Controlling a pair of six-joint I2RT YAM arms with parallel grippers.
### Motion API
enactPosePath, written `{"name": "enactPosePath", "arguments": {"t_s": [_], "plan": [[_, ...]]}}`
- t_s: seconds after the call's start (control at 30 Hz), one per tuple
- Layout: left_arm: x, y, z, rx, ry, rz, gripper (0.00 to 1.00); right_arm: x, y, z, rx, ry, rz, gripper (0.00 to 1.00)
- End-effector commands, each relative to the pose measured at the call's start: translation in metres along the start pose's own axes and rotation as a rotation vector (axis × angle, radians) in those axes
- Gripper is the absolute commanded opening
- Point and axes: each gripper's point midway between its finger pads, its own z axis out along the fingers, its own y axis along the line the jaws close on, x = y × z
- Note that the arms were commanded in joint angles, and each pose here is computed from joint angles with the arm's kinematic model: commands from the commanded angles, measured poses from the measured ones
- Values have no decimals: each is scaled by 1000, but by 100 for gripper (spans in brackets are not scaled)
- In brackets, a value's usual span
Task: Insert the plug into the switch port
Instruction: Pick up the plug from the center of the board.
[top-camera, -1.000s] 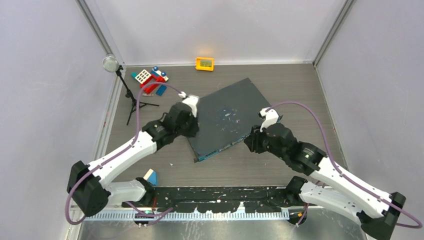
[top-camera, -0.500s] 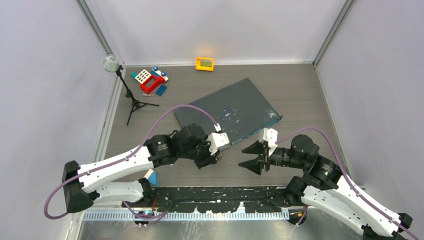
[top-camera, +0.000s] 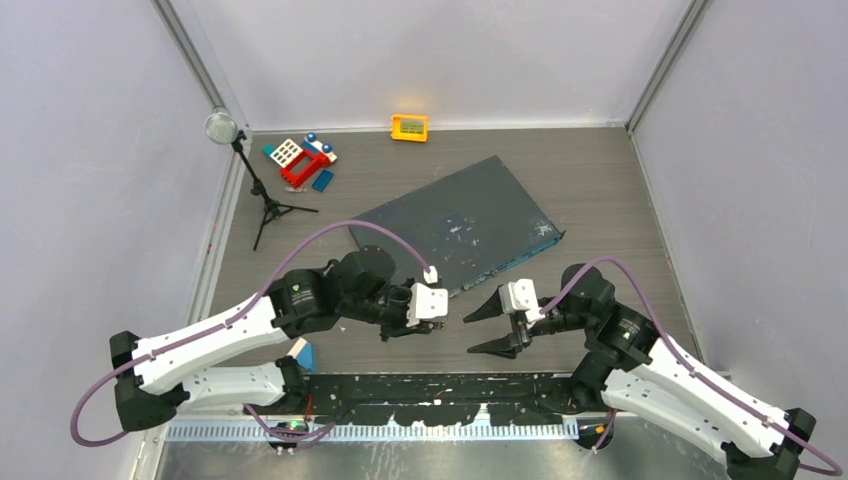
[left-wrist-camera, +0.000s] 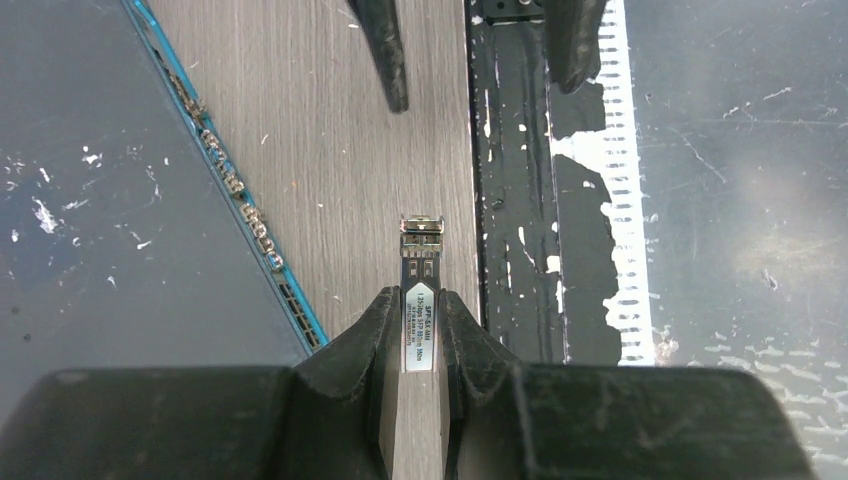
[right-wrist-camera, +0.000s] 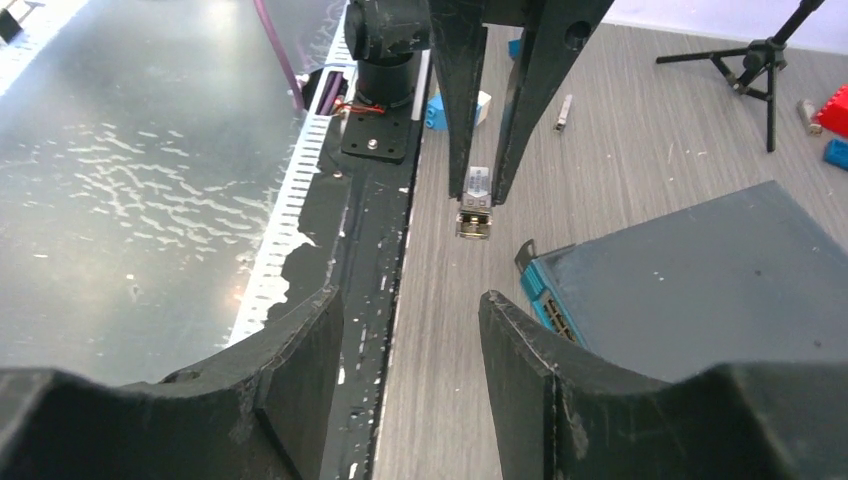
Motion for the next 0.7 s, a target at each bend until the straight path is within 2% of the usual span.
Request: {"name": "enactPosePath", "arguments": {"t_s": [0.0,0.17,0.67], "plan": [[-8,0,-7,15,10,65,0,-13,-12,10,8,-70,-149,58],[-4,-2,-5,41,53,62,0,-11,-31,14,80,-55,-193,58],[-7,3,4,29,33,49,0,0,-28,46,69,-39,-193,57]]}}
